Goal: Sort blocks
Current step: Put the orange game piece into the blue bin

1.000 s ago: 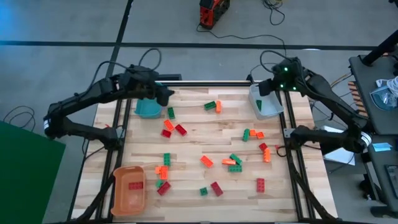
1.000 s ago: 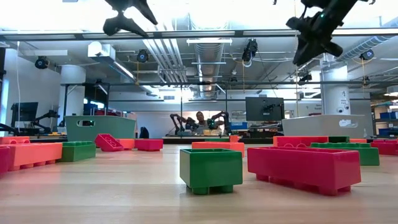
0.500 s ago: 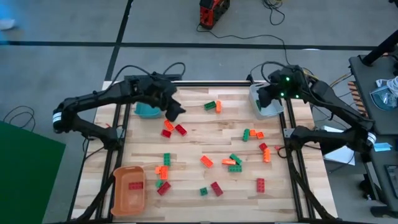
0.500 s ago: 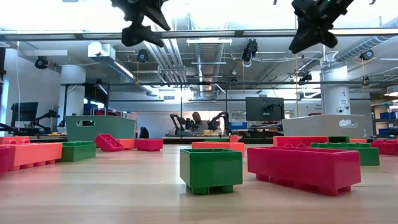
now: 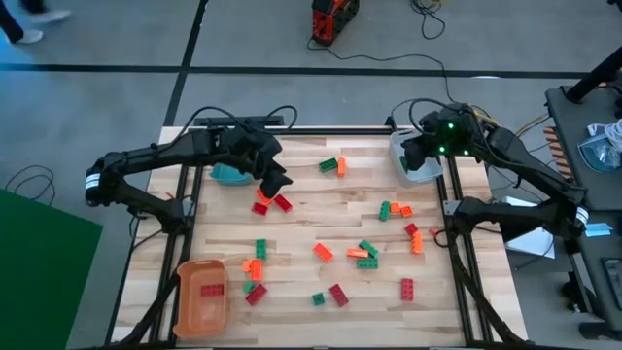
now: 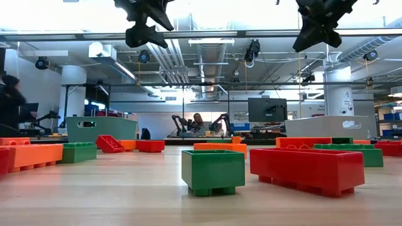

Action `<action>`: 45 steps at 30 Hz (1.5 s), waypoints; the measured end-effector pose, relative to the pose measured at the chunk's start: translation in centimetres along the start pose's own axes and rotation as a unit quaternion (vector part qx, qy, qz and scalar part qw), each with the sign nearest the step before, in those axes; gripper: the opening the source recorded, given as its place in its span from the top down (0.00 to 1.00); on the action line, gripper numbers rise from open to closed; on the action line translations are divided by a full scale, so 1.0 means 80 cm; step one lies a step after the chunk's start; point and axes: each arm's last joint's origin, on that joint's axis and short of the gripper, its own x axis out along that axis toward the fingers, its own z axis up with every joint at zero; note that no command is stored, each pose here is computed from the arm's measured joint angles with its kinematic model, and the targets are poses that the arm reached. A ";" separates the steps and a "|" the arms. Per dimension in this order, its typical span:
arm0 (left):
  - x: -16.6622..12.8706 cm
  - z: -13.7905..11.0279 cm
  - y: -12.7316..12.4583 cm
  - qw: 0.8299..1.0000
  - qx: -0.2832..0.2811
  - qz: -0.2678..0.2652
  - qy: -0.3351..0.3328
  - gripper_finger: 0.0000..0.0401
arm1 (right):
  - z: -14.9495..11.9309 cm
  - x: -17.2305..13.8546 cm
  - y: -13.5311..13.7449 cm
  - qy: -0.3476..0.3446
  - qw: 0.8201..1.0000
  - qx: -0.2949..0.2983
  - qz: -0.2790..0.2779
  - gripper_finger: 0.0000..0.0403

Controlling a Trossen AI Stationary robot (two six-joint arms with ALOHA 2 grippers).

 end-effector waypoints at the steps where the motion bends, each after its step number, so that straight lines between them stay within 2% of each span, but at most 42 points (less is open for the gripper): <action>1: 0.000 0.000 0.000 1.000 0.000 0.000 0.000 0.50 | -0.001 -0.001 0.001 0.002 1.000 0.000 0.008 0.86; 9: 0.000 0.000 0.000 1.000 0.002 0.000 0.000 0.50 | -0.018 -0.010 0.018 0.045 0.998 -0.009 0.044 0.84; 15: 0.011 -0.006 -0.016 0.998 0.058 -0.022 0.013 0.50 | -0.030 -0.012 0.038 0.075 0.992 -0.057 0.085 0.85; 21: 0.055 -0.017 -0.058 0.982 0.169 -0.078 0.019 0.50 | -0.036 -0.013 0.045 0.089 0.989 -0.071 0.094 0.83; 26: 0.097 -0.026 -0.072 0.976 0.196 -0.086 0.035 0.50 | -0.037 -0.017 0.044 0.084 0.990 -0.063 0.095 0.79; 30: 0.134 -0.039 -0.077 0.967 0.237 -0.072 0.061 0.50 | -0.039 -0.027 0.042 0.070 0.990 -0.063 0.101 0.74; 39: 0.200 -0.069 -0.084 0.959 0.250 -0.077 0.109 0.49 | -0.042 -0.043 0.038 0.048 0.991 -0.055 0.110 0.60; 45: 0.217 -0.089 -0.093 0.946 0.284 -0.082 0.134 0.41 | -0.042 -0.043 0.038 0.048 0.991 -0.060 0.110 0.51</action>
